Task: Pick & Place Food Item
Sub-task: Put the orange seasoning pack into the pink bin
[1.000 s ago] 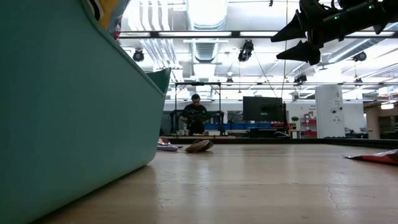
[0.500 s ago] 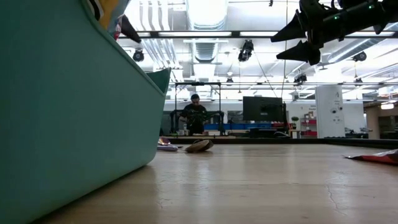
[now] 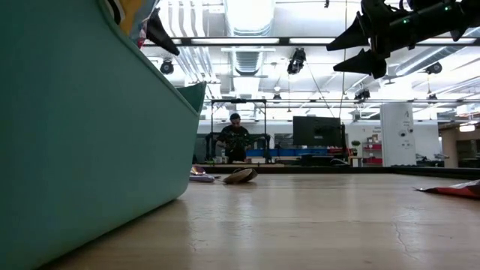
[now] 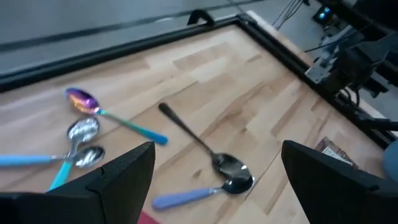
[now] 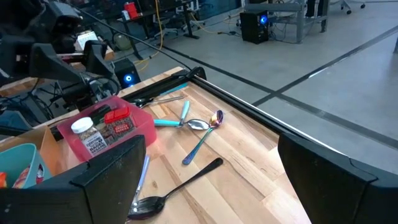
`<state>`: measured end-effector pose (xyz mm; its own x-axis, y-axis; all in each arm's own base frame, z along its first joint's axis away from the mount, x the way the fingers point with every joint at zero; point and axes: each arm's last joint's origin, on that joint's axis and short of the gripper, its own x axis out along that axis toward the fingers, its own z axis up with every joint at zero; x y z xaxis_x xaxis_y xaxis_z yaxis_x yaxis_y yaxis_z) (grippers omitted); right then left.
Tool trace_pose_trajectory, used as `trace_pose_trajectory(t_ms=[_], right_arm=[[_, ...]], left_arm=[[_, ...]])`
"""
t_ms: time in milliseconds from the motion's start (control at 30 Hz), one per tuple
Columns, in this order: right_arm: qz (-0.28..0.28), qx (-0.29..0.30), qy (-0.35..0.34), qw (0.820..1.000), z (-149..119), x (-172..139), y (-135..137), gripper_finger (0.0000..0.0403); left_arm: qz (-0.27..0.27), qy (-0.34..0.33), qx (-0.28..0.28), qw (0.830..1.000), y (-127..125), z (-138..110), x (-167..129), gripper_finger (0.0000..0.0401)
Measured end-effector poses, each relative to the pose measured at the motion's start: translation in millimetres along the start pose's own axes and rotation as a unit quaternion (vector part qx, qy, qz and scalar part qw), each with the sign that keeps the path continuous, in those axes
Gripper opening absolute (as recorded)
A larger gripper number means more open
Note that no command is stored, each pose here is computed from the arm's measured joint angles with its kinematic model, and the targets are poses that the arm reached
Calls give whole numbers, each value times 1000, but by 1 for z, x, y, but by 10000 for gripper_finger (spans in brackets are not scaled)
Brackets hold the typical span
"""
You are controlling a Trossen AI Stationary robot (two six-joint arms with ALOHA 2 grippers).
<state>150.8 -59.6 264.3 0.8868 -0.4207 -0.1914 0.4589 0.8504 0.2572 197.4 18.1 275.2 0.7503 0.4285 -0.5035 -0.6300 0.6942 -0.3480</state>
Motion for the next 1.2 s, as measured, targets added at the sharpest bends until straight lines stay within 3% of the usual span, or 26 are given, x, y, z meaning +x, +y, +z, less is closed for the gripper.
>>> trace_pose_trajectory(t_ms=[100, 400, 1200], right_arm=[[0, 0, 0, 1000, 0, 0, 0, 364], [0, 0, 0, 1000, 0, 0, 0, 364], [0, 0, 0, 1000, 0, 0, 0, 364]], left_arm=[[-14, -19, 2, 1000, -3, 4, 0, 352], [-80, -136, 103, 982, -16, 18, -1, 352], [-89, -123, 116, 982, -15, 15, 1, 352]])
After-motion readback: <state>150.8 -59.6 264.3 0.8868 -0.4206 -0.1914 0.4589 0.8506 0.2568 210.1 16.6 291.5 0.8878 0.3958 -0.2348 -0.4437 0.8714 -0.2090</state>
